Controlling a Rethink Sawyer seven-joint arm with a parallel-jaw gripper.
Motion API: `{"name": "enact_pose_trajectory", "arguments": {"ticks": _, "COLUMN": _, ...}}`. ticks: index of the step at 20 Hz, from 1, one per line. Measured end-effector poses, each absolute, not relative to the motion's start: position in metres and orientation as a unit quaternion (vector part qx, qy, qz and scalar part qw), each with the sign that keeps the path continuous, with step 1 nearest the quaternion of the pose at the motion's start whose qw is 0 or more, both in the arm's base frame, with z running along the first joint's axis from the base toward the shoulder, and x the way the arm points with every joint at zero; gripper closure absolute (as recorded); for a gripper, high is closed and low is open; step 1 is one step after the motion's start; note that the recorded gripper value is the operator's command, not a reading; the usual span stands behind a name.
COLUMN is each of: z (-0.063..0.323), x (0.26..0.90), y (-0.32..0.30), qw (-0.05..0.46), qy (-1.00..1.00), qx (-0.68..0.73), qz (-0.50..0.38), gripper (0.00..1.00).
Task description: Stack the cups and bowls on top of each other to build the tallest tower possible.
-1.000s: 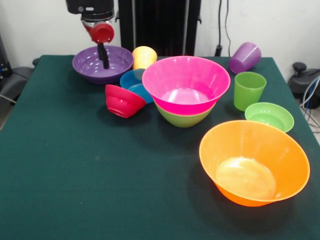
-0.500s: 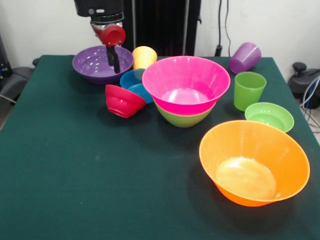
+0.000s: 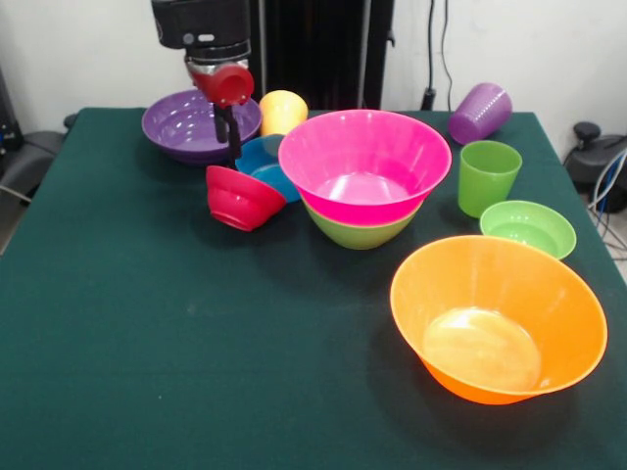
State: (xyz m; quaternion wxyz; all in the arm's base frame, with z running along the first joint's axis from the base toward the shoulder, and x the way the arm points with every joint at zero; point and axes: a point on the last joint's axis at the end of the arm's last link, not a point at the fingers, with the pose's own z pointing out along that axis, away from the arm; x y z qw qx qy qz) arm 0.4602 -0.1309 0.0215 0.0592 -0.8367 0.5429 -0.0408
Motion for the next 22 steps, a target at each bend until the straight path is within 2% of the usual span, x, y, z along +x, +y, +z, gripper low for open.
{"name": "enact_pose_trajectory", "arguments": {"ticks": 22, "z": 0.003, "x": 0.431, "y": -0.148, "qw": -0.014, "qy": 0.531, "qx": -0.847, "qz": -0.036, "gripper": 0.00}}
